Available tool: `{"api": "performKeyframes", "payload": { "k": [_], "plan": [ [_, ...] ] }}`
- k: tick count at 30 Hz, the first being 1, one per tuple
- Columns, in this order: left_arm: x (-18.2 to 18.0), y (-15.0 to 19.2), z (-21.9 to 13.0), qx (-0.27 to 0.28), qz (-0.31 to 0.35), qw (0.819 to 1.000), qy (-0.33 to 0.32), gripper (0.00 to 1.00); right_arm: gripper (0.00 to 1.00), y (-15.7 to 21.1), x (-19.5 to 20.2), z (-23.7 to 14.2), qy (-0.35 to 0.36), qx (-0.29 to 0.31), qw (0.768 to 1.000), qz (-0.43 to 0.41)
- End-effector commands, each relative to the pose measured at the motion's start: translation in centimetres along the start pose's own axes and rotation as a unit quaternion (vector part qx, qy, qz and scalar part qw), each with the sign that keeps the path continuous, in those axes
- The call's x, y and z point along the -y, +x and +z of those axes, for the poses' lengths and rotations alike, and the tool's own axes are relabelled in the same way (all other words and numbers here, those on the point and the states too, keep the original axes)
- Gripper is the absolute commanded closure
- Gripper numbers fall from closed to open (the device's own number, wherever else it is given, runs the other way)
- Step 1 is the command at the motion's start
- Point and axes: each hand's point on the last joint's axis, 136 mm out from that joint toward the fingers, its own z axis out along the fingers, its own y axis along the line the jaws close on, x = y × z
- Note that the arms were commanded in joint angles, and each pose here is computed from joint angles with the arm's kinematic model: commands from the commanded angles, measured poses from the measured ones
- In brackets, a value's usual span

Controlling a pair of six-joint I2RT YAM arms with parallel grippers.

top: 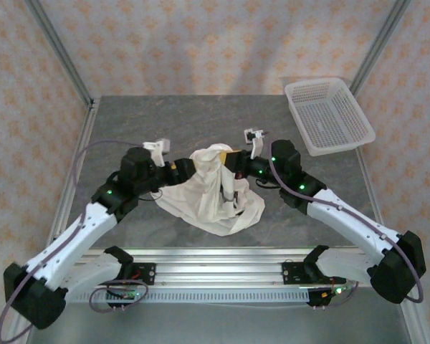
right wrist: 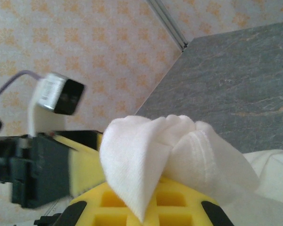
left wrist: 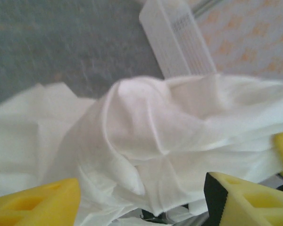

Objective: Fold the inside-out t-shirt
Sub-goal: Turn the T-shirt inside out at the center of the table.

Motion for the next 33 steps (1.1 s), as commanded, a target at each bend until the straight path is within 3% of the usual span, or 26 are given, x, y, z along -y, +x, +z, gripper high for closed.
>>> {"api": "performKeyframes", "payload": {
  "k": [1, 5, 7, 12, 13, 19, 22, 25, 30, 33],
  "plan": [
    [2.5, -1.5, 1.4, 0.012, -0.022, 0.998, 0.056, 0.21, 1.0, -2.4, -2.9, -0.2, -0.051, 0.02, 0.998, -0.008],
    [1.5, -3.0, 3.8, 0.036, -0.055, 0.997, 0.041, 0.16, 1.0, -2.1, -3.6, -0.2, -0.07, 0.012, 0.997, 0.005],
    [1.1, -3.3, 4.6, 0.043, -0.068, 0.996, 0.041, 0.22, 1.0, -2.0, -3.4, -0.3, -0.069, 0.014, 0.997, 0.014],
    [1.3, -4.8, 3.4, 0.063, -0.053, 0.996, 0.03, 0.91, 1.0, -1.5, 0.1, -1.5, 0.009, 0.05, 0.997, 0.049],
    [1.7, -5.3, 2.6, 0.069, -0.044, 0.996, 0.032, 1.0, 1.0, -0.9, 1.1, -1.6, 0.024, 0.052, 0.997, 0.057],
    [6.4, -7.0, -1.1, 0.07, -0.013, 0.992, 0.108, 1.0, 1.0, 8.6, 7.8, -0.4, 0.077, -0.025, 0.993, 0.09],
    [7.3, -6.9, -1.9, 0.069, -0.004, 0.99, 0.123, 1.0, 0.89, 11.0, 8.2, -0.3, 0.095, -0.066, 0.991, 0.064],
    [7.1, -6.1, -1.9, 0.054, 0.014, 0.992, 0.113, 1.0, 0.71, 9.6, 6.2, -0.5, 0.098, -0.074, 0.992, -0.008],
    [6.9, -4.6, -1.9, 0.029, 0.06, 0.993, 0.101, 1.0, 0.39, 4.3, 2.7, -0.9, 0.101, -0.018, 0.98, -0.172],
    [7.6, -3.6, -2.0, 0.008, 0.091, 0.99, 0.106, 1.0, 0.3, 2.2, 1.5, -0.4, 0.095, 0.003, 0.968, -0.233]
  ]
}}
